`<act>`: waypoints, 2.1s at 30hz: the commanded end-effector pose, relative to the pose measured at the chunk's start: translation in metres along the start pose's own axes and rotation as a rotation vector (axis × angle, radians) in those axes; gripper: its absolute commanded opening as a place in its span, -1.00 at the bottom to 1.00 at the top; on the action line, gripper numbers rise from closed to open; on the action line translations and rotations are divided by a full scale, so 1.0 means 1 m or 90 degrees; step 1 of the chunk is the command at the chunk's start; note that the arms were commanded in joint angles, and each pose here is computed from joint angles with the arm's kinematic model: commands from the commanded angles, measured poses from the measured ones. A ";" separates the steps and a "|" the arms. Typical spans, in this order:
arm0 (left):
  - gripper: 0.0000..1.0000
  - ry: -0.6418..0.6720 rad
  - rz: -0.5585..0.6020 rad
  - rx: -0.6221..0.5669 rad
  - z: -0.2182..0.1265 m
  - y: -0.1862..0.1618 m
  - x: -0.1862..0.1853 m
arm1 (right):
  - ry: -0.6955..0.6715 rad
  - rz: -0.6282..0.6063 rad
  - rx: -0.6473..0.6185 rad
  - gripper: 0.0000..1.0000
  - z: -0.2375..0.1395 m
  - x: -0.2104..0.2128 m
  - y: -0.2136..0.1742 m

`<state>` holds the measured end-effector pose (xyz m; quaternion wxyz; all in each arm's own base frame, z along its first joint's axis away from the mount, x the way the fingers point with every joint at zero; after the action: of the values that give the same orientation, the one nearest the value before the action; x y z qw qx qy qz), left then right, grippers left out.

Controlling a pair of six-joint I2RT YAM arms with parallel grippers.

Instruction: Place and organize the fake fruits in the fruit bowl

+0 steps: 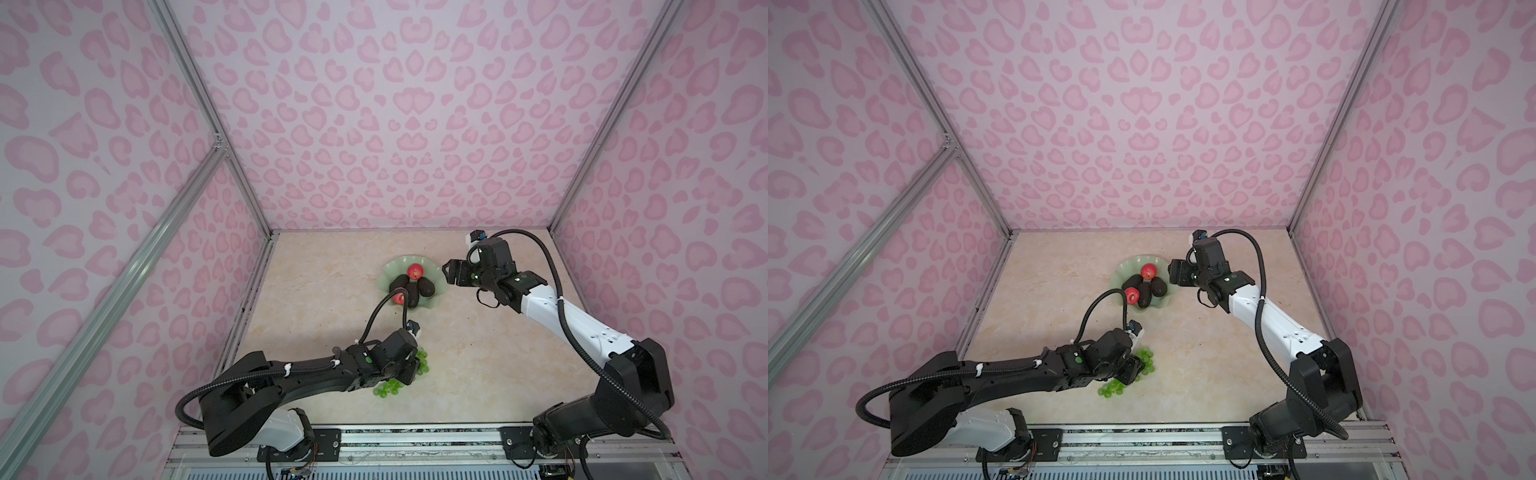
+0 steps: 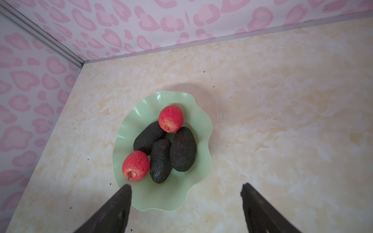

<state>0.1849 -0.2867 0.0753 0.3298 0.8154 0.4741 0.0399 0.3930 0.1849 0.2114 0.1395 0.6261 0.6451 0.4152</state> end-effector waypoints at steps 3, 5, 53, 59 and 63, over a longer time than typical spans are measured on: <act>-0.06 -0.001 0.007 -0.091 -0.034 0.037 -0.005 | 0.008 0.015 -0.015 0.71 -0.003 -0.002 0.006; -0.06 -0.002 0.015 -0.119 -0.046 0.051 -0.007 | 0.010 0.019 -0.018 0.71 -0.005 -0.002 0.007; 0.96 0.016 0.002 -0.211 0.002 0.274 0.062 | -0.015 0.088 -0.063 0.72 -0.051 -0.057 0.010; 0.95 0.066 0.043 -0.347 -0.088 0.291 0.060 | -0.020 0.061 -0.063 0.82 -0.052 -0.061 0.010; 0.95 0.152 0.035 -0.439 -0.153 0.266 0.089 | -0.042 0.038 -0.083 0.96 -0.054 -0.069 0.007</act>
<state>0.3781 -0.2647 0.3052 0.5179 0.6976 0.4413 0.2243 0.3715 0.1053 0.2267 0.1641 0.6600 0.5873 0.4389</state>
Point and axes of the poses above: each gripper's point midway between its finger pads, its own z axis out along the fingers, its own x axis along the line the jaws close on, y = z × x, the point moved 1 cm from there along -z, back along the fingers, and after that the axes turned 1 degree about -z, right-handed, at the moved point
